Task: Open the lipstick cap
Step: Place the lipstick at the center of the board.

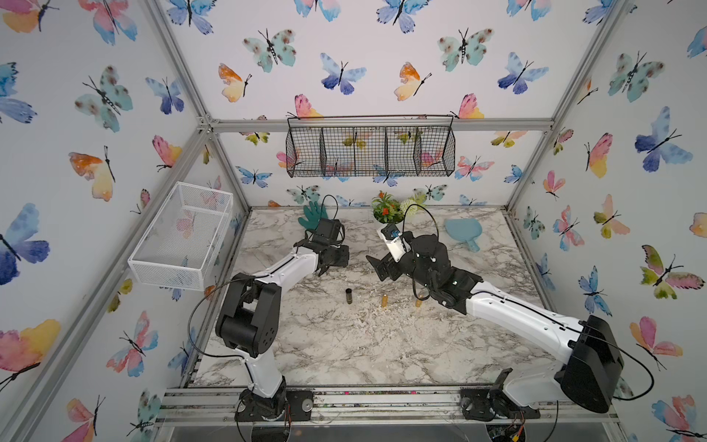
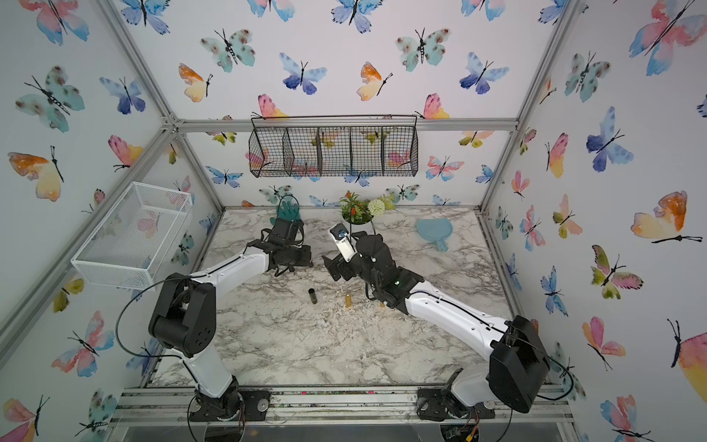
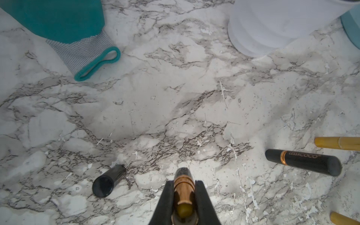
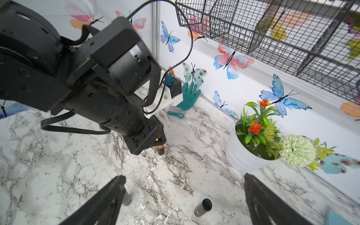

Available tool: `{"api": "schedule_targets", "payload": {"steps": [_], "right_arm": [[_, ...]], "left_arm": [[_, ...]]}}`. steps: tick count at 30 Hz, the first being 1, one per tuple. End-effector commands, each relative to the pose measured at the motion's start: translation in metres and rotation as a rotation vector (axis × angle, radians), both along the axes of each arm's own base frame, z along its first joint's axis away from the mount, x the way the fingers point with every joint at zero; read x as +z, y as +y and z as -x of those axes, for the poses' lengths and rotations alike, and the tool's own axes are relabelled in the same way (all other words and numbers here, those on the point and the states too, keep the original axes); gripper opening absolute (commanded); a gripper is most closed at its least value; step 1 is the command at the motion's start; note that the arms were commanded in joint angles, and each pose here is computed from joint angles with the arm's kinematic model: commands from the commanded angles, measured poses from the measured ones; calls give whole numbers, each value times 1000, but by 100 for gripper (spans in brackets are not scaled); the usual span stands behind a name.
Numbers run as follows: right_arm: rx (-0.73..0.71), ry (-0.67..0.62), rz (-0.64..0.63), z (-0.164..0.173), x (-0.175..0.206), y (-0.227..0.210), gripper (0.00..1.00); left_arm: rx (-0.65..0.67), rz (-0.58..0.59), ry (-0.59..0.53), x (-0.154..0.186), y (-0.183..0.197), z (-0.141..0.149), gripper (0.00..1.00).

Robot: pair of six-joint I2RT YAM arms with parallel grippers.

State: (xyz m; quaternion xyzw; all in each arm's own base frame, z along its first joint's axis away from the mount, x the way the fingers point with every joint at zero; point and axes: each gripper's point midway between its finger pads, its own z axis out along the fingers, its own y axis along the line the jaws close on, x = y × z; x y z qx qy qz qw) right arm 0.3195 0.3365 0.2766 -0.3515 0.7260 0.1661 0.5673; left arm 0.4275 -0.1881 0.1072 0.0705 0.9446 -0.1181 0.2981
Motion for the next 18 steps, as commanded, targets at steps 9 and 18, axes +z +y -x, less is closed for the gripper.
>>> {"api": "schedule_targets", "payload": {"steps": [9,18], "right_arm": [[-56,-17,-67,-1,13,-8,98],[-68,24,-45,-5,2,-5,98]], "left_arm": [[6,-86,31,-29,-2,-17,20],[-19,-149,72,-51,-6,-12,22]]}}
